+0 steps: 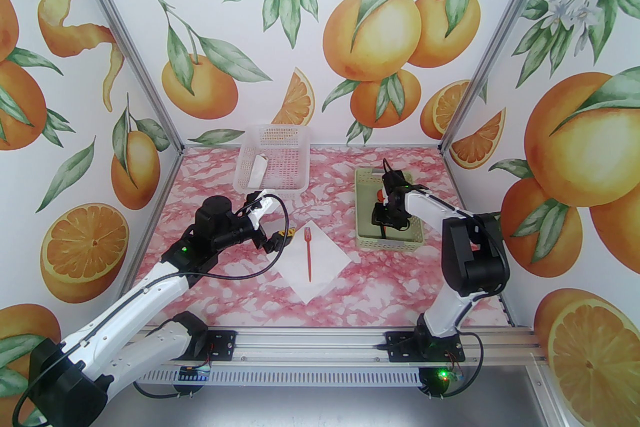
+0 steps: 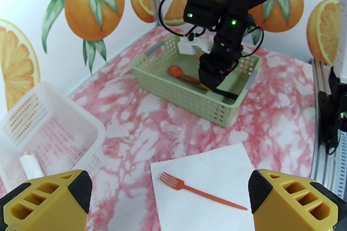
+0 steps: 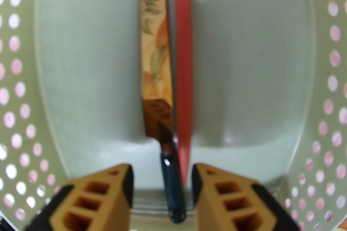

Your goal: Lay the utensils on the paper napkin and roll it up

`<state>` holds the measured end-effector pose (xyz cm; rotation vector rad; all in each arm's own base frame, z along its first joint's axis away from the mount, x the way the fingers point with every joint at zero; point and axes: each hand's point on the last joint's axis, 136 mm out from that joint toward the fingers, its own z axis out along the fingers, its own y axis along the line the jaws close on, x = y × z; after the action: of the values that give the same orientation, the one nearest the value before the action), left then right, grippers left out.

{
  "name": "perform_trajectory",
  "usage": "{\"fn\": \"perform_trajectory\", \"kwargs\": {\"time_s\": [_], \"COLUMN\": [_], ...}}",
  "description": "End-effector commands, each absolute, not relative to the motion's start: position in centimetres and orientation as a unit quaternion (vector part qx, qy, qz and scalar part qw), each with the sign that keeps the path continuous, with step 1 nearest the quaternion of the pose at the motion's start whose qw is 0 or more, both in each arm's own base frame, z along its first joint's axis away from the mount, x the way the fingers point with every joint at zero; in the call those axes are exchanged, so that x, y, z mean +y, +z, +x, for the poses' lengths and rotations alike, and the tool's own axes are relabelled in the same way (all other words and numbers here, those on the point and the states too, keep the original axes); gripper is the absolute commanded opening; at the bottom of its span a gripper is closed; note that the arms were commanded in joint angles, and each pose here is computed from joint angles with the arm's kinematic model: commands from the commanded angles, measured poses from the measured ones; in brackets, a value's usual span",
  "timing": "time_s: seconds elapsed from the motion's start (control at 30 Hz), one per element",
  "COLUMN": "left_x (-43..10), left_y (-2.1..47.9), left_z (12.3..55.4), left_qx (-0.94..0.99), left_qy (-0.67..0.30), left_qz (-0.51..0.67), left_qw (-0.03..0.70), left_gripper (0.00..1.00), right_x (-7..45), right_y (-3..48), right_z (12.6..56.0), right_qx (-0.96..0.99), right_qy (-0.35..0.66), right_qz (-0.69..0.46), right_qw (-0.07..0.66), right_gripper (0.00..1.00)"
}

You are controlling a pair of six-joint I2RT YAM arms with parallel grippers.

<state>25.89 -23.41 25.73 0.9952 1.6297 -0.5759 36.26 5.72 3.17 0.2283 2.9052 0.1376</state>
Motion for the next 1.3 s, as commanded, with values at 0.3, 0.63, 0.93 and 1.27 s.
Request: {"fn": "perform_trajectory", "kwargs": {"time_s": [0.3, 0.63, 0.93, 1.27], "left_x": [-23.6, -23.6, -23.6, -23.6], "left_y": [26.0, 25.9, 25.8, 25.7], "left_z": [25.9, 25.9, 25.9, 26.0], "left_qx": [0.681, 0.682, 0.683, 0.684], "left_qy": [-0.241, -0.24, -0.239, -0.238], "left_qz": [0.426, 0.426, 0.427, 0.426], "left_qw": [0.545, 0.543, 0.542, 0.541], "left_gripper": [1.0, 1.0, 1.0, 1.0], "right_x": [5.9, 5.8, 5.8, 5.4], "right_y": [2.0, 1.1, -0.3, 2.0], "right_z": [35.9, 35.3, 34.2, 34.9], "right_qx": [0.992, 0.995, 0.997, 0.997], "right_qy": [0.051, 0.044, 0.036, 0.017], "right_qz": [0.077, 0.071, 0.06, 0.055], "right_qw": [0.084, 0.063, 0.022, 0.061], "right_gripper": [0.27, 0.22, 0.22, 0.11]}}
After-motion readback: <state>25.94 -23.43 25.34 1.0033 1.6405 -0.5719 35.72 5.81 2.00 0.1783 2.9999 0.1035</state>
